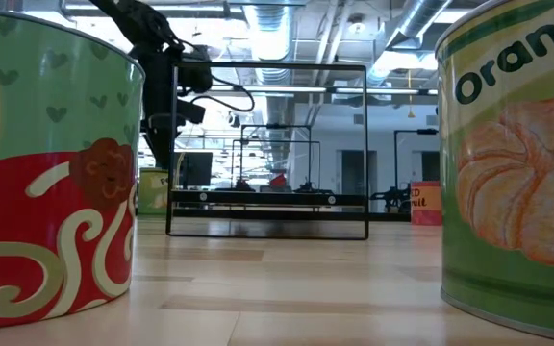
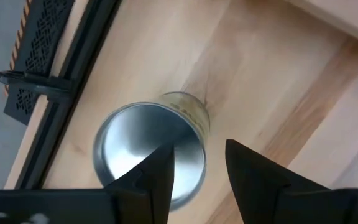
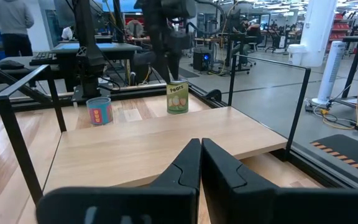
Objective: Pick and place cans onto a shelf
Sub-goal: Put the top canned pears on the shelf
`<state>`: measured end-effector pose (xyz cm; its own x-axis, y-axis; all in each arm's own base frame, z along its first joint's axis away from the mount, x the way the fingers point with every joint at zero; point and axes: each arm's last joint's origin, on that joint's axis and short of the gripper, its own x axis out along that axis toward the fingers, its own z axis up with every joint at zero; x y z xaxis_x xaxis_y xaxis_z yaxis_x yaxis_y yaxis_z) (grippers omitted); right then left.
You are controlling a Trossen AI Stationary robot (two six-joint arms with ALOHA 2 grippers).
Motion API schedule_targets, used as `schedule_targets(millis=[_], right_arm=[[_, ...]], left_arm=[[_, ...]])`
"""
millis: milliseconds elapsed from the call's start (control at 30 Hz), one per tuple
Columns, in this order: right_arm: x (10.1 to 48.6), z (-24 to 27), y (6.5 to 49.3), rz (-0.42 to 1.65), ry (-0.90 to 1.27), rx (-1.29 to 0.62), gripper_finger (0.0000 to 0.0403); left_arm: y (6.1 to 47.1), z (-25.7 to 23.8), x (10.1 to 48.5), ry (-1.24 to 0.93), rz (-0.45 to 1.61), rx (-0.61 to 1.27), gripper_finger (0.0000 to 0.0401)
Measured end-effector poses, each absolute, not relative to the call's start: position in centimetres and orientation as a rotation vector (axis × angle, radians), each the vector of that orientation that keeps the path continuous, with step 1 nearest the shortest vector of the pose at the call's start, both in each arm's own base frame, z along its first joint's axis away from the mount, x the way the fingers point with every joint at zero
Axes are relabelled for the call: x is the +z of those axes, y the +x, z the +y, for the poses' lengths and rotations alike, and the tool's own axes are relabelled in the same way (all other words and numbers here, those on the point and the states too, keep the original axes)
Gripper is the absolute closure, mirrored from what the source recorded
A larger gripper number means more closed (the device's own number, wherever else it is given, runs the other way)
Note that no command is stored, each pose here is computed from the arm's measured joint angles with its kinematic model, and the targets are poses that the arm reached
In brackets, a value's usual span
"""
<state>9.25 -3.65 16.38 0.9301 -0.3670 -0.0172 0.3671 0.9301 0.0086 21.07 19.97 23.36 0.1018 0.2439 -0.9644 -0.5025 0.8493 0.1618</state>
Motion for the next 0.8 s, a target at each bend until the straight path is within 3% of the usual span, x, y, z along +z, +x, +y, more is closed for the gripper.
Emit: schedule_targets(millis=[267,800], right_arm=[[16.4,-3.6,9.3,0.015,0.012,-0.376,0.0365],[16.4,-3.6,9.3,0.015,0.012,-0.376,0.0365]], left_arm=[[21.3,20.4,23.1,-0.195,1.356,0.58,0.027],[20.7,20.2,22.0,-0.152,1.371,0.576,0.0334]])
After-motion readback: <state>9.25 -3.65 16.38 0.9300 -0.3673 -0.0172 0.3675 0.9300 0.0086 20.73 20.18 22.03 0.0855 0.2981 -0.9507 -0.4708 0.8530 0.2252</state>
